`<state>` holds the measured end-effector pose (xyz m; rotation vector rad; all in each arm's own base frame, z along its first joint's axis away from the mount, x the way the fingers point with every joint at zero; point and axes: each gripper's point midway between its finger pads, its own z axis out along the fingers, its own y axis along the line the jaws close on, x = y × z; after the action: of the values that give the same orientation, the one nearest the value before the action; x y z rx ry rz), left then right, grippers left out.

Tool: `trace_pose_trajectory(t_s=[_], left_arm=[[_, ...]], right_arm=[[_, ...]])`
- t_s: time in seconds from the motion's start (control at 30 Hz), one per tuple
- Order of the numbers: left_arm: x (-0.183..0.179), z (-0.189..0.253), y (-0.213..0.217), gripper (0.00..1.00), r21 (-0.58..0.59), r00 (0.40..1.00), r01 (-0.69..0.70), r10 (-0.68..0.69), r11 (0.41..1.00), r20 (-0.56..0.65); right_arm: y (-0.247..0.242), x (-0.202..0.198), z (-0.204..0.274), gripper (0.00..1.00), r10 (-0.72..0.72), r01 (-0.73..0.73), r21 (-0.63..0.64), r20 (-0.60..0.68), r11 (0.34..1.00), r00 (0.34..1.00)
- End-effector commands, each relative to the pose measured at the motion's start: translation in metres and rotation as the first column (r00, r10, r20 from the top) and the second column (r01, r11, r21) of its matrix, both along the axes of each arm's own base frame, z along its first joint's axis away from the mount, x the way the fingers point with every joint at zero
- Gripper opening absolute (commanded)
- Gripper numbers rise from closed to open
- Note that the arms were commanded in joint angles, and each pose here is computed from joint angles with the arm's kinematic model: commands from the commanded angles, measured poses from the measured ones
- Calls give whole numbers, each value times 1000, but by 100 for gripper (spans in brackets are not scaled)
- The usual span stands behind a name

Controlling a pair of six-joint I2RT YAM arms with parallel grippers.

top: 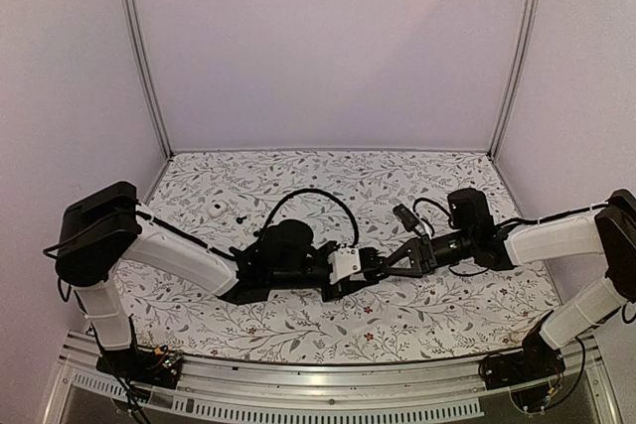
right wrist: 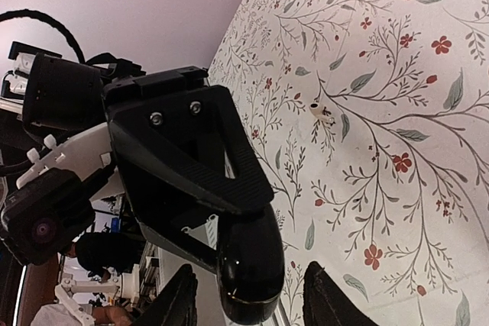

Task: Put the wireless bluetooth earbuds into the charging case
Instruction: Pass from the left arm to the right

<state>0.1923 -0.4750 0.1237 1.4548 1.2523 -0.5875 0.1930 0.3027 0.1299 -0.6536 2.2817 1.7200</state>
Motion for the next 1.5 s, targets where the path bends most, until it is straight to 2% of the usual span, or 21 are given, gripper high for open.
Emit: trace_pose_trajectory(t_s=[0.0,0.3,0.67,0.83,1.27,1.47], left_arm=[[-8,26,-8,35,-79,1000,12,-10,997,27],[-6,29,-10,34,-103,999,-16,19,995,30],[7,34,-4,33,-119,993,-93,100,988,56],[5,35,-4,33,-125,994,-84,93,989,60],[1,32,-5,33,-113,994,-76,84,991,69],[3,32,-4,33,-115,993,-90,98,989,66]], right_arm=[[6,-4,1,44,22,-22,30,3,999,1000],[10,-7,1,33,42,-41,50,-17,998,999],[10,-10,2,33,42,-41,63,-24,997,999],[11,-7,5,29,24,-23,74,-17,997,1000],[15,1,13,29,-4,6,118,-16,993,1000],[14,1,12,19,-10,12,115,-16,993,1000]])
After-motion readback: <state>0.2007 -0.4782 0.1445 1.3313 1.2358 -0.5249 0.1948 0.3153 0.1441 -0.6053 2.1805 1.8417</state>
